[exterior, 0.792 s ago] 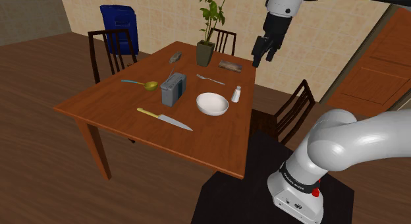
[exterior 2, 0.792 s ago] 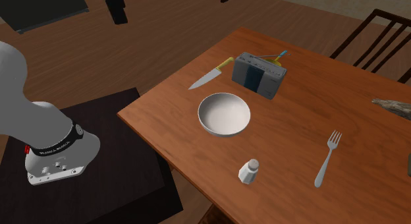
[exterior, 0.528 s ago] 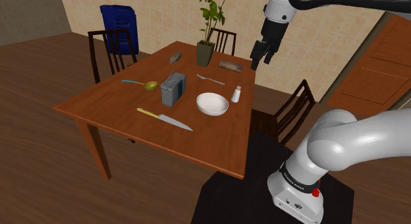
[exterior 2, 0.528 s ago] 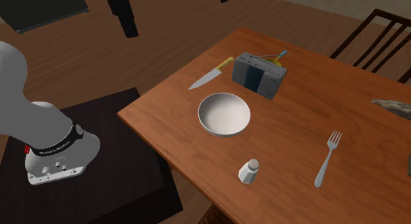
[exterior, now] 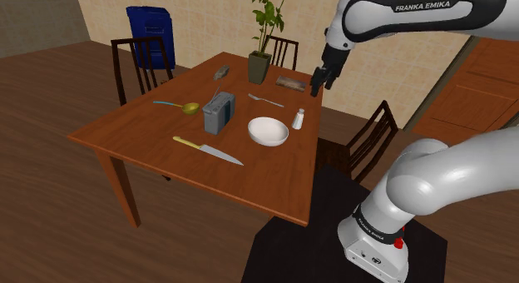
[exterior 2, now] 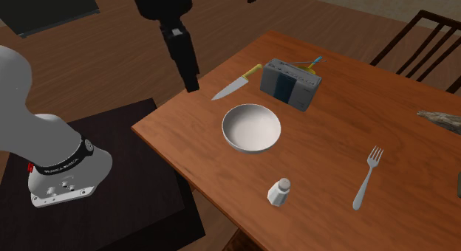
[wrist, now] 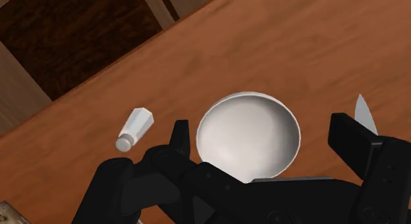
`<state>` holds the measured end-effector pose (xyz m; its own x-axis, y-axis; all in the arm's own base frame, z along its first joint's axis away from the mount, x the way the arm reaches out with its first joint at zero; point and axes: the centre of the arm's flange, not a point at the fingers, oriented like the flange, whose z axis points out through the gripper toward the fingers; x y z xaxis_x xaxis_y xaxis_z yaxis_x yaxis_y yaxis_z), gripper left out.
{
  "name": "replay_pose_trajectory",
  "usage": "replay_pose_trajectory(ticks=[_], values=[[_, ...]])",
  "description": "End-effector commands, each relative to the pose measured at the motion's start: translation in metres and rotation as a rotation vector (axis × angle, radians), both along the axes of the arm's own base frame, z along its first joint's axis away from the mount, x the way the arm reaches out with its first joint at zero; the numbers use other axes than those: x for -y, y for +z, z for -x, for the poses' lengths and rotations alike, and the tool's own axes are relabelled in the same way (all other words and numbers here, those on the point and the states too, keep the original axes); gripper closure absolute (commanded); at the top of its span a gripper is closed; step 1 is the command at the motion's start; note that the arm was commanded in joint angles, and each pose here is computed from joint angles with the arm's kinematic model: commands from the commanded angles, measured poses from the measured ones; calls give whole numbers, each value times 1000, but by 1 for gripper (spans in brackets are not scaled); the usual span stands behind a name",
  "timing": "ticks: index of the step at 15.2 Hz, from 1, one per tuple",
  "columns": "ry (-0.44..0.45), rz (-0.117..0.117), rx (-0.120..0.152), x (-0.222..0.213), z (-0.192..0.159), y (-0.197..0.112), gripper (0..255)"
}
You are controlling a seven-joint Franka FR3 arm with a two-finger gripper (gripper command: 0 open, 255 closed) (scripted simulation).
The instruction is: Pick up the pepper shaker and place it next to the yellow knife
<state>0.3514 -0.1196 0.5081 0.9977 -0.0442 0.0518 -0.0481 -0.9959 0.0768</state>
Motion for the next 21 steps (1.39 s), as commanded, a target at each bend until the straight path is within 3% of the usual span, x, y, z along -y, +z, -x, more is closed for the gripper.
replay_pose_trajectory(ticks=[1,21], values=[[8,1,10,17,-8,-19,0],[78,6,91,189,-114,-182,0]])
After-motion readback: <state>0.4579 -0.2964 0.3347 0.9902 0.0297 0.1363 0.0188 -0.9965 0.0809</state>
